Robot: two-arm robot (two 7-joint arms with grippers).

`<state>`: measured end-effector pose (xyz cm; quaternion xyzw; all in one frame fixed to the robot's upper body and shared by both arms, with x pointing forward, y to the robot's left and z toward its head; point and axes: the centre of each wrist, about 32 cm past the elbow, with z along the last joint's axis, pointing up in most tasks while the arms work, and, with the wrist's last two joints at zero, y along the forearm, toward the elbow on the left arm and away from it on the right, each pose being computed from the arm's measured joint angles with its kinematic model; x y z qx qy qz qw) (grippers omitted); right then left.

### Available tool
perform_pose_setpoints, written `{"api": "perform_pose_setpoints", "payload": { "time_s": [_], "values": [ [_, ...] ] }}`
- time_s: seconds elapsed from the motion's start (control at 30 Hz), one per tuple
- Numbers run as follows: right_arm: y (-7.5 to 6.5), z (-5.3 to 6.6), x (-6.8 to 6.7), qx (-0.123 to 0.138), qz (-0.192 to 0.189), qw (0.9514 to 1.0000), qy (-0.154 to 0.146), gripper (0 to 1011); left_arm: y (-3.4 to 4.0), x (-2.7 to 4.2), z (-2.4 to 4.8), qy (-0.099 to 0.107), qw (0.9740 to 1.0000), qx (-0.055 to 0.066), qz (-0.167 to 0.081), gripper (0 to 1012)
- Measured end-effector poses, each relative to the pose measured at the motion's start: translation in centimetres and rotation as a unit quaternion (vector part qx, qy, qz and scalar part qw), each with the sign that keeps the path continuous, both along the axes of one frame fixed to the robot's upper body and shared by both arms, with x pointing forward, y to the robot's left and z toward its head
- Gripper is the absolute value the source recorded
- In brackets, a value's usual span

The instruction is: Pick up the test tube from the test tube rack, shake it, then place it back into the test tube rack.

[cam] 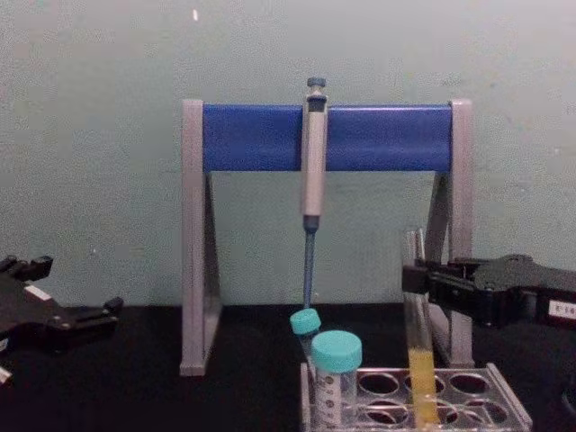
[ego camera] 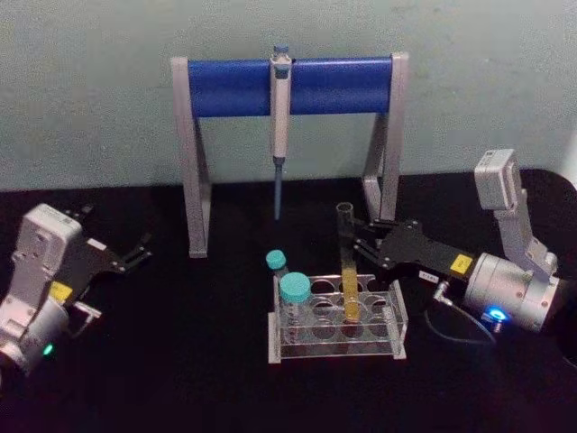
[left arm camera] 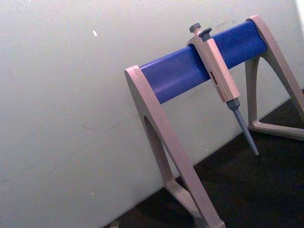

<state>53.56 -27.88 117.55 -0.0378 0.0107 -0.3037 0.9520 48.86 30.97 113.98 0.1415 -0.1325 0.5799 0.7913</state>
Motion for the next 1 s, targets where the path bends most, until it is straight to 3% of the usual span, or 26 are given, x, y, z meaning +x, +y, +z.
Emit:
{"api": "perform_pose_setpoints", "payload": {
  "time_s": [0.47,1.0],
  "values": [
    [-0.01,0.03,0.02,0.001,0.0,1.0,0.0,239,0.0,0.0,0.0,0.0,1.0,0.0,0.0,1001],
    [-0.01,0.02,0.01,0.002,0.001,1.0,0.0,718,0.0,0.0,0.0,0.0,1.0,0.0,0.0,1001]
  ]
}}
